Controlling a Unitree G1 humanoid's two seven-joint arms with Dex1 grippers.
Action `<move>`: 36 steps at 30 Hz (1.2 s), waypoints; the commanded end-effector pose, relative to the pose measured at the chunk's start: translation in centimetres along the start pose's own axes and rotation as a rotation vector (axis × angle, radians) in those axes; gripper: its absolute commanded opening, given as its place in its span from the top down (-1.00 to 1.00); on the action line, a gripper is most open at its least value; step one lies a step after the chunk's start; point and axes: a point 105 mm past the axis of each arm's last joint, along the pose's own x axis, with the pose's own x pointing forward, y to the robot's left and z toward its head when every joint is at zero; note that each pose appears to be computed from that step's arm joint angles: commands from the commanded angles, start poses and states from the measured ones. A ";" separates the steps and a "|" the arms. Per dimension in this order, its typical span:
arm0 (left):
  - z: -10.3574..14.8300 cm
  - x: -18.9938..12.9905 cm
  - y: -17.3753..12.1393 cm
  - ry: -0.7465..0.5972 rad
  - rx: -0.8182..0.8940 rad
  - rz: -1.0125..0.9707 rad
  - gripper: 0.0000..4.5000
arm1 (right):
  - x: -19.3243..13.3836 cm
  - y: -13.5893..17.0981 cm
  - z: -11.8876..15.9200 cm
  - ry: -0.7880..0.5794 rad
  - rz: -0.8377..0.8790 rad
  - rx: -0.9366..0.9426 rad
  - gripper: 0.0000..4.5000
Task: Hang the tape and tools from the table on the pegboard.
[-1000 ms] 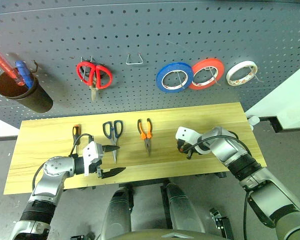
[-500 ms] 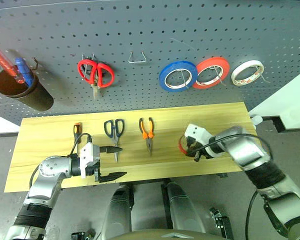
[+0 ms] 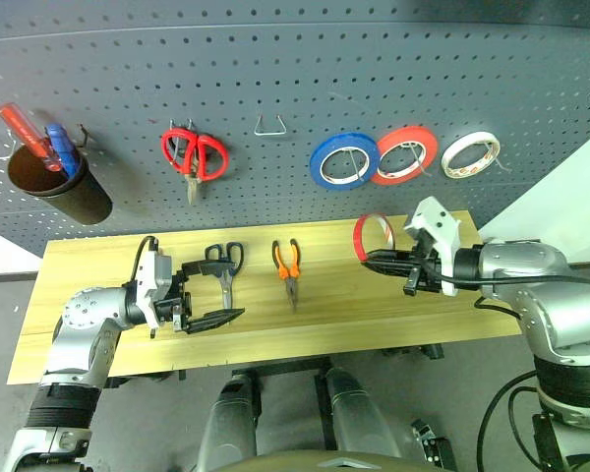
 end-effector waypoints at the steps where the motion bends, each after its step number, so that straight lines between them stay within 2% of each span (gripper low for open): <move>1: 2.5 -0.1 0.5 -0.072 0.062 0.002 -1.00 | -1.3 0.9 2.4 -0.118 -0.007 -0.070 0.98; 6: 4.2 0.0 1.0 -0.114 0.099 0.012 -1.00 | -2.5 1.0 4.2 -0.204 -0.023 -0.120 0.98; 9: 5.4 0.1 2.0 -0.164 0.111 0.060 -1.00 | -3.4 0.2 5.6 -0.285 -0.058 -0.127 0.98; 13: 6.5 0.2 2.3 -0.182 0.109 0.048 -1.00 | -3.6 -1.3 6.0 -0.303 -0.132 -0.159 0.98; 21: 9.3 1.0 3.0 -0.240 0.094 0.039 -1.00 | -2.1 -3.8 4.8 -0.258 -0.214 -0.197 0.98; 30: 9.7 1.0 3.3 -0.242 0.109 0.078 -1.00 | 0.9 -7.4 1.6 -0.177 -0.282 -0.168 0.98; 36: 9.4 0.6 3.3 -0.229 0.112 0.103 -1.00 | 1.9 -7.9 0.6 -0.151 -0.276 -0.176 0.98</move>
